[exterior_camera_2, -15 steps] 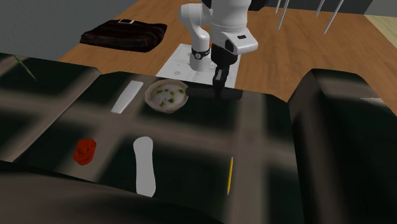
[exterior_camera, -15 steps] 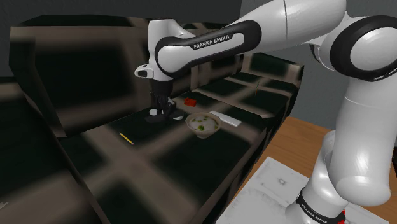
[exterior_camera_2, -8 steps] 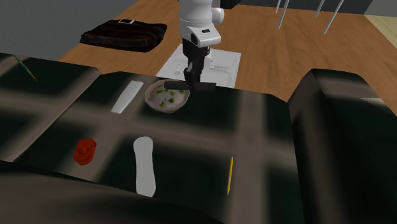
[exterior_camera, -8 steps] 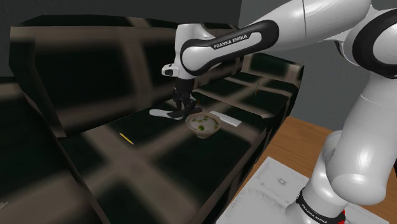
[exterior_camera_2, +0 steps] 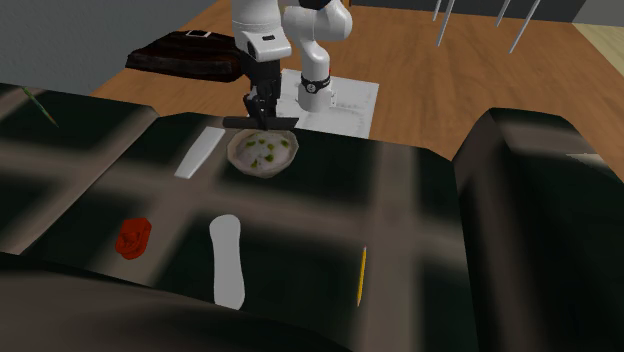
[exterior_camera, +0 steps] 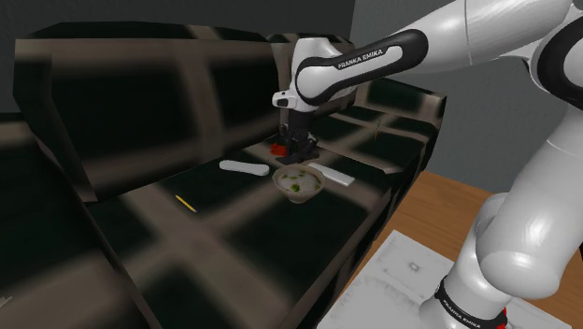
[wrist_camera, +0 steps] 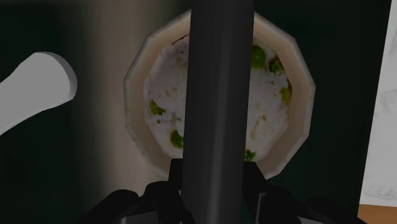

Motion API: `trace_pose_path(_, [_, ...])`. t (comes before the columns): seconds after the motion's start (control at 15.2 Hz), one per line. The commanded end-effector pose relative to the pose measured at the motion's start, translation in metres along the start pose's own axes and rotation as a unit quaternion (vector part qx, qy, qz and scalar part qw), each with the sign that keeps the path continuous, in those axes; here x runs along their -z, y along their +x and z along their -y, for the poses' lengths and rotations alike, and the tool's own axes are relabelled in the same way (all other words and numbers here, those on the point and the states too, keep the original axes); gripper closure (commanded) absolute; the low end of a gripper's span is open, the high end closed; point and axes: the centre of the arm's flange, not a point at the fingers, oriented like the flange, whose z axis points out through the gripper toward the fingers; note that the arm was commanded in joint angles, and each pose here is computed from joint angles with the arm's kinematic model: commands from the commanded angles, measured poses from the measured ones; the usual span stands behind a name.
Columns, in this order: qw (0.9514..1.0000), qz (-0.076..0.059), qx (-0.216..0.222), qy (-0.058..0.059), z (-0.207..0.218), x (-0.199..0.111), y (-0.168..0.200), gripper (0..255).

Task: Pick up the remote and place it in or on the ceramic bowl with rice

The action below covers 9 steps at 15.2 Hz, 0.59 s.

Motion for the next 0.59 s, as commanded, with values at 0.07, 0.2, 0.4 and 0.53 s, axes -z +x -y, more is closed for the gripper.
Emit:
trace_pose_path(0.07, [1.0000,0.000,0.001,0.000,0.005,-0.009,-0.008,255])
trace_pose_path(0.2, [1.0000,0.000,0.001,0.000,0.005,-0.019,-0.008,255])
trace_pose_path(0.4, [1.0000,0.000,0.001,0.000,0.007,-0.035,-0.008,255])
trace_pose_path(0.53, [1.0000,0.000,0.001,0.000,0.008,-0.045,-0.008,255])
